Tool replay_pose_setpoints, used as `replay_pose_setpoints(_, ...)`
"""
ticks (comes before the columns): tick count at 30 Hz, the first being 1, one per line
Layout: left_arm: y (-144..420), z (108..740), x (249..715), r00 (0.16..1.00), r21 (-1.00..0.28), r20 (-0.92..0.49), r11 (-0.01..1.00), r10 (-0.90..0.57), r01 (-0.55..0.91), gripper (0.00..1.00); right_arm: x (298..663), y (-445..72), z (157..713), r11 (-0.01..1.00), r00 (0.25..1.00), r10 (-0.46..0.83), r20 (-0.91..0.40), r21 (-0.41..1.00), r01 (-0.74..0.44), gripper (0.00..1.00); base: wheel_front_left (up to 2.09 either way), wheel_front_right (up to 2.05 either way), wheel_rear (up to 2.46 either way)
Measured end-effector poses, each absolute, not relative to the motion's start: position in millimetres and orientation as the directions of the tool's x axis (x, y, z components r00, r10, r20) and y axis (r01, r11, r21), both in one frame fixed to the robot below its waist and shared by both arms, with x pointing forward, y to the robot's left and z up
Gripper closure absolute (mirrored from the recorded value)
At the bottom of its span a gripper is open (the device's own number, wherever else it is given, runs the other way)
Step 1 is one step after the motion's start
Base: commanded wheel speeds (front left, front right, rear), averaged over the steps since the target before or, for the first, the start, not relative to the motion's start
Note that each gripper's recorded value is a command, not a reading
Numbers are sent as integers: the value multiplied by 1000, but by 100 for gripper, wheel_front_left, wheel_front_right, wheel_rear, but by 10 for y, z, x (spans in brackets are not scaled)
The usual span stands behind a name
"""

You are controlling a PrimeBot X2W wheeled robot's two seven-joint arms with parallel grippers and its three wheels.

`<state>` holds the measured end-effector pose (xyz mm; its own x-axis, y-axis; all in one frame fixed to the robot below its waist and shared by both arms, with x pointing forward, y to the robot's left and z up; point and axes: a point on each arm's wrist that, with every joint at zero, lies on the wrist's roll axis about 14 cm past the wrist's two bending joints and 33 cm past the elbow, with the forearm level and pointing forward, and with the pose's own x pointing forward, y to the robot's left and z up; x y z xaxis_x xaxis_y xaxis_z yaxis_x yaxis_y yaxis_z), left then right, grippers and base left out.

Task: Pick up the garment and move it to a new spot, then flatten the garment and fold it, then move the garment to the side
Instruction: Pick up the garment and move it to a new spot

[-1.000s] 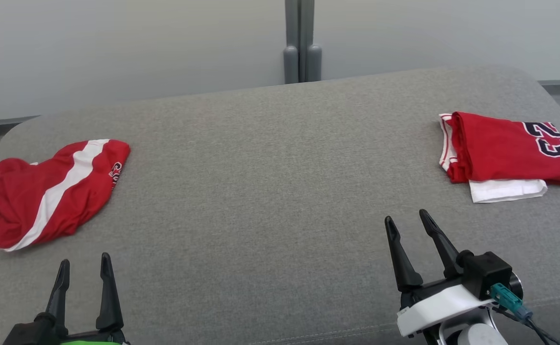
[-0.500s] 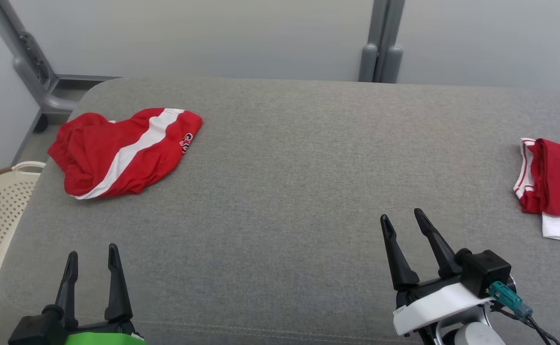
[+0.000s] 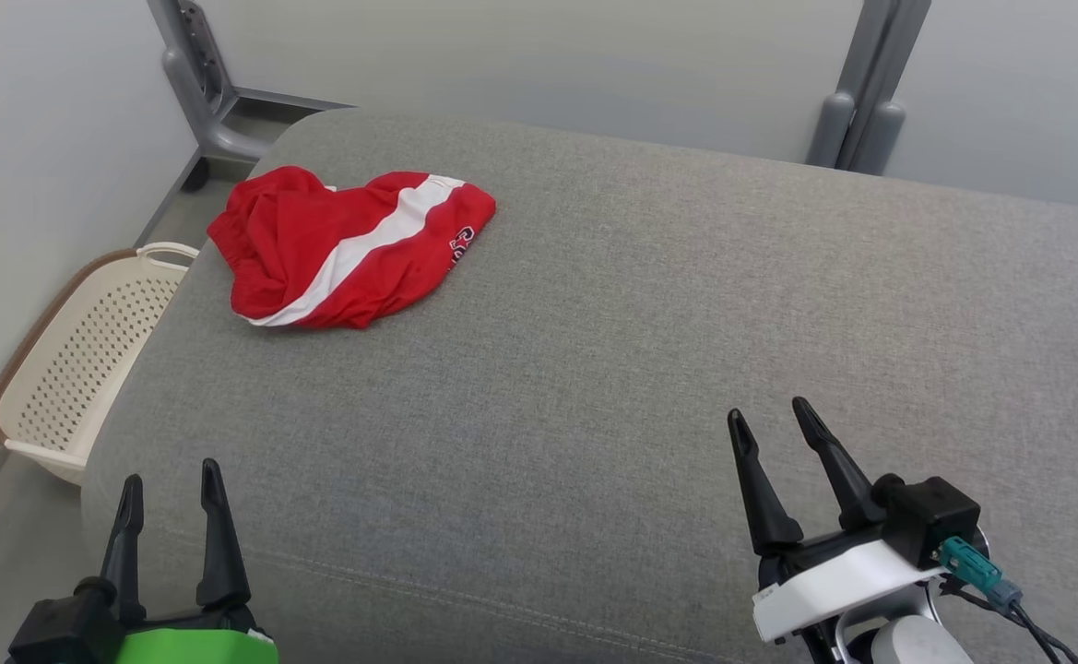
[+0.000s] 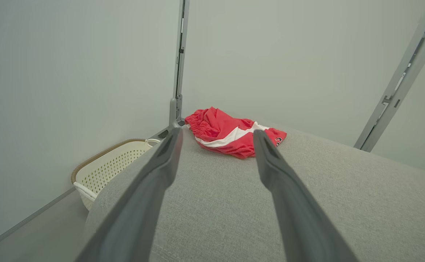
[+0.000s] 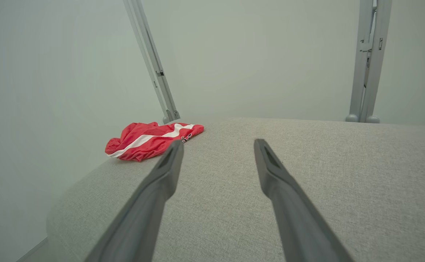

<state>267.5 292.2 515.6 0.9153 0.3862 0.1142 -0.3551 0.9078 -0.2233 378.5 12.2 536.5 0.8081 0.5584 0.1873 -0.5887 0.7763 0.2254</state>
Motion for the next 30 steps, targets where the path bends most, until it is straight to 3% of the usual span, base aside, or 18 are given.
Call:
replay_pose_setpoints(17,3018,5200,2964,913,-274,117,896,390,-348,0,3973,210,5117,775,803,582,133,208,-596,0,0,0,0)
replay_pose_setpoints(30,3186,5316,3792,915,-327,154,893,374,-310,0,4305,328,4848,772,790,605,96,173,-612,0,0,0,0)
